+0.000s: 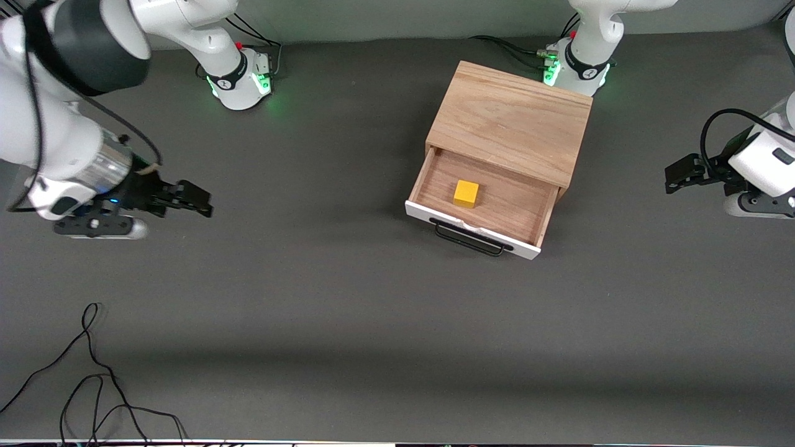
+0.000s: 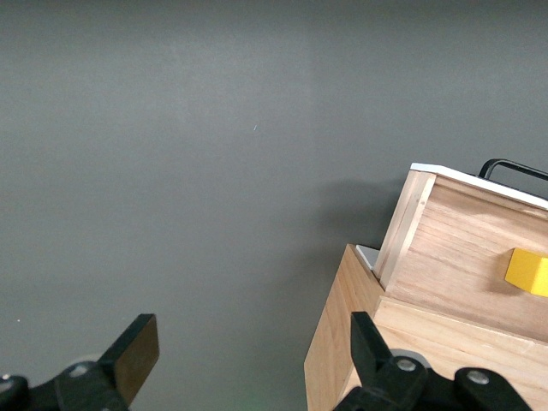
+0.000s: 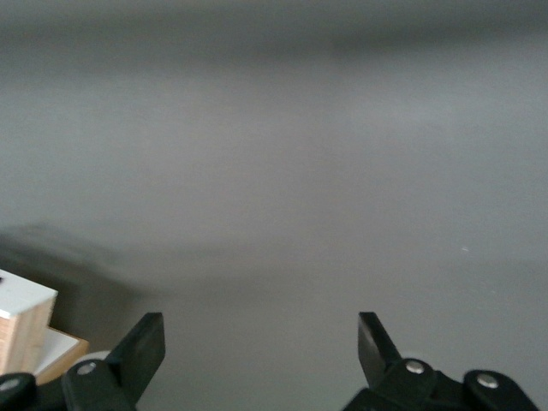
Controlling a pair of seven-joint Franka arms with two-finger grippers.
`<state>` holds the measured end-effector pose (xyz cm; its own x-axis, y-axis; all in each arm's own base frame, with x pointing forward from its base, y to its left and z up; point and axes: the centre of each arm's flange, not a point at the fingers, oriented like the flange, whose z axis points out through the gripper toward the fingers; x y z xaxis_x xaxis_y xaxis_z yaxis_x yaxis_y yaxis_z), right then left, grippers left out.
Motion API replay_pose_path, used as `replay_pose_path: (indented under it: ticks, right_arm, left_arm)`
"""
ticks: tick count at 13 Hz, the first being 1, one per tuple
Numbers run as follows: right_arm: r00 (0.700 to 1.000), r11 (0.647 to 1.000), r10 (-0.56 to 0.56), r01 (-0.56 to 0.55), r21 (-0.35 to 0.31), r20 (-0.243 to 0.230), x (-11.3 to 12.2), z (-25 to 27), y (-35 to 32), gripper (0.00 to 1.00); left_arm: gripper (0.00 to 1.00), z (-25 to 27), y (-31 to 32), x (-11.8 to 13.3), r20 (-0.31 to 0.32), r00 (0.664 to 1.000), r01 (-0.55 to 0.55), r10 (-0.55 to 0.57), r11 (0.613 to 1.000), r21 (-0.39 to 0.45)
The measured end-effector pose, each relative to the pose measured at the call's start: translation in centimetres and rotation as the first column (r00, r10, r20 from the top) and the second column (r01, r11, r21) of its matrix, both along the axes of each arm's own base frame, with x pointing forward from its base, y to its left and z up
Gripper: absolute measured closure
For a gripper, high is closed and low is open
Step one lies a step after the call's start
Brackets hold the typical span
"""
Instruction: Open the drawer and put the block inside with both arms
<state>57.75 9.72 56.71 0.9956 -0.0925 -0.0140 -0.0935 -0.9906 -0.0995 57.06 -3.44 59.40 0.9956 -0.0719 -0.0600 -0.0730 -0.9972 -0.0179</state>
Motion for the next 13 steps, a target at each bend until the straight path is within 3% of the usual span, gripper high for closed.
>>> replay_pose_path:
  ticks: [6,13]
  right_arm:
    - [1.0,0.997,0.031,-0.031,-0.064,-0.001,-2.8,-0.3,-4.4,0.0]
    - [0.997,0.995,0.078,-0.077,-0.066,0.008,-3.0,0.0,-6.6,0.0]
  left_arm:
    - [0.0,-0.1,0.0,0.0,-0.001,1.0,0.0,0.0,1.0,0.0]
    - [0.0,-0.1,0.0,0.0,-0.002,1.0,0.0,0.0,1.0,0.0]
